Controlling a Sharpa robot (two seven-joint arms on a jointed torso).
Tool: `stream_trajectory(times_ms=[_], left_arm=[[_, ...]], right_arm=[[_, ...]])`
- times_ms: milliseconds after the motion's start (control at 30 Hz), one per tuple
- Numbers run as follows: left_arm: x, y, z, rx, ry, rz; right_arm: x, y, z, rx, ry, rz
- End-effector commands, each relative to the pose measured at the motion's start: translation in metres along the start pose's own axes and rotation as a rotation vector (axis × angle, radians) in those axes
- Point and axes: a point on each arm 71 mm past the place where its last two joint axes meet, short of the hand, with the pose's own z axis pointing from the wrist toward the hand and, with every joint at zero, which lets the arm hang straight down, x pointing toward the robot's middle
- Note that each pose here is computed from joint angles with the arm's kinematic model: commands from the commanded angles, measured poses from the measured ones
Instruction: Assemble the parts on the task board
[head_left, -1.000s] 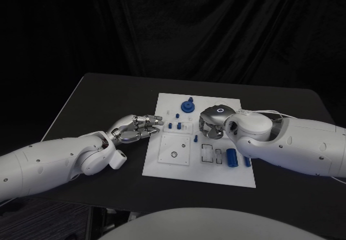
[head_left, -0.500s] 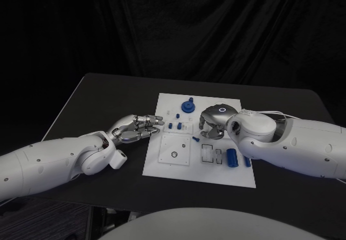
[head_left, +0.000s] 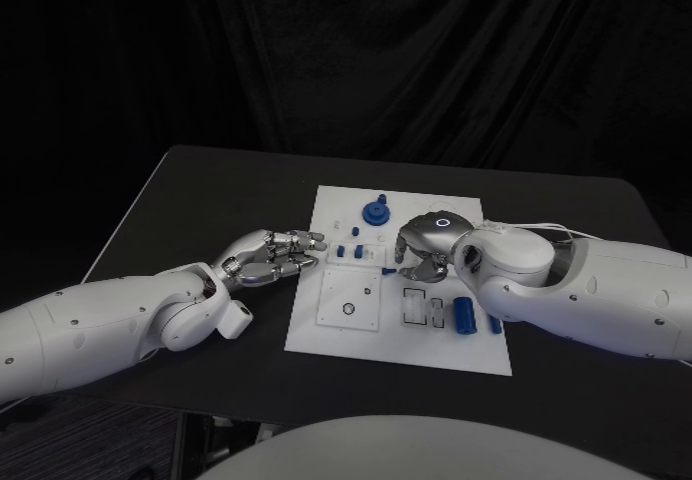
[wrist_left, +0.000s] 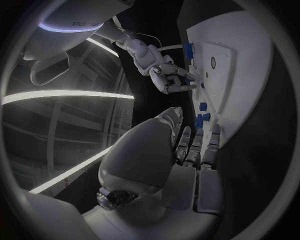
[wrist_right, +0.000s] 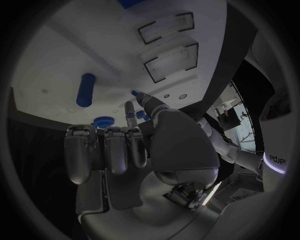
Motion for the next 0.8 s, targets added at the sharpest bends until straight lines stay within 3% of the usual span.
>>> stream_trajectory(times_ms=[33,800], left_arm=[[0.0017,-0.0008,0.0,0.012,0.006,-0.013],[0.0029,-0.0004,0.0014,0.011,0.012,-0.016]], right_arm=[[0.0022,0.0037,-0.0002,-0.039,0.009,0.006],[0.0102,0.0101,0.0097,-0.069,0.005,0.014]])
